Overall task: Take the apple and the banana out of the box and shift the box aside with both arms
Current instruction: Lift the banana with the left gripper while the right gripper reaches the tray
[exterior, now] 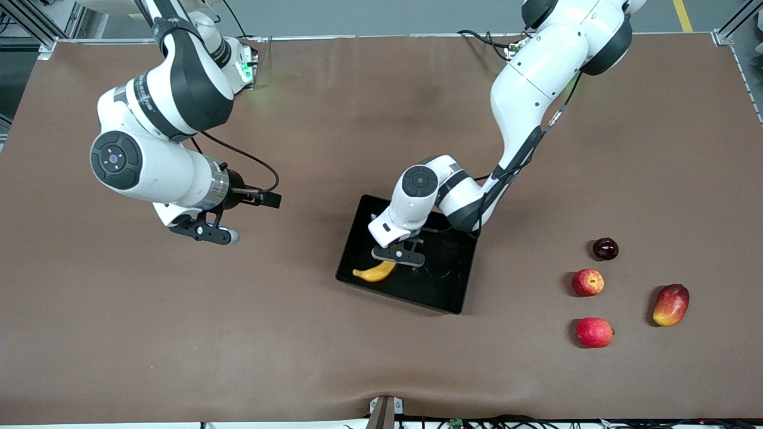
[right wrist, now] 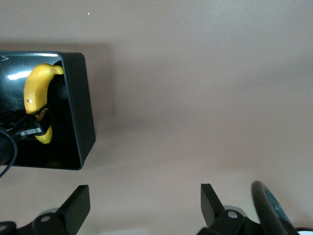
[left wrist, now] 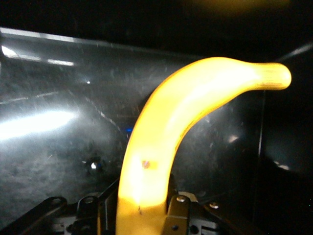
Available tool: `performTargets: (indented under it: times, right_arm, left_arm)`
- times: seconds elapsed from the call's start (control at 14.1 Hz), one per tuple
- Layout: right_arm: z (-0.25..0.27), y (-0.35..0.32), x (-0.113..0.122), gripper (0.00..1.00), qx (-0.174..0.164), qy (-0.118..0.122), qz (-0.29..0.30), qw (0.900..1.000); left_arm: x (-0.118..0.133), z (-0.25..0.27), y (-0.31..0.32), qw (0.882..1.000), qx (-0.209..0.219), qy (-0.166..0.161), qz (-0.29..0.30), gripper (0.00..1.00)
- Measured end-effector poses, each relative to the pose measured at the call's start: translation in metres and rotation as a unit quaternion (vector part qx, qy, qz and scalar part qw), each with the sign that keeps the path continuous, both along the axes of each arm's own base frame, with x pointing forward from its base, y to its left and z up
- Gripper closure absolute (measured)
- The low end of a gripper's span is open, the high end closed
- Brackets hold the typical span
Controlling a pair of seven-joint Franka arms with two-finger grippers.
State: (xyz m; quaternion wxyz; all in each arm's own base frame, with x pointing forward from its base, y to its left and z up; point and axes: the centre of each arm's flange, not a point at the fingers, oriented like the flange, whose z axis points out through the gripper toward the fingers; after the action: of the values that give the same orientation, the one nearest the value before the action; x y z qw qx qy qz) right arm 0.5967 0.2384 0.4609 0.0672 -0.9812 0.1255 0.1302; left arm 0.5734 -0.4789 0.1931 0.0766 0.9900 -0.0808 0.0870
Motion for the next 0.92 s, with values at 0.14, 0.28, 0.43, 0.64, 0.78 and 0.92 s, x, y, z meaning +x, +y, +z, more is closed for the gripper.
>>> performTargets:
  times: [0.14,0.28,0.43,0.64,0.78,0.92]
  right_arm:
    - [-0.001,0.001,0.0,0.0,0.0,-0.001,0.0,1.0]
    - [-0.002,0.004,0.0,0.0,0.001,-0.002,0.003,1.0]
    - [-0.007,0.013,-0.001,0.0,0.003,-0.009,0.006,1.0]
    - [-0.019,0.034,-0.005,0.0,0.006,-0.024,0.014,1.0]
    - [-0.026,0.05,-0.007,0.0,0.005,-0.029,0.004,1.0]
    - [-0.037,0.066,-0.009,0.0,0.005,-0.034,-0.002,0.999]
  left_arm:
    - [0.012,0.014,0.002,1.0,-0.008,-0.012,0.006,0.64]
    - [0.018,0.024,0.004,1.0,-0.013,-0.02,0.01,0.64]
    - [0.021,0.034,0.002,0.999,-0.019,-0.025,0.012,0.64]
    - [0.026,0.058,0.006,0.999,-0.02,-0.032,0.019,0.64]
    - [0.038,0.085,0.021,0.999,-0.01,-0.037,0.033,0.64]
    - [0.059,0.128,0.054,0.997,-0.001,-0.042,0.061,0.64]
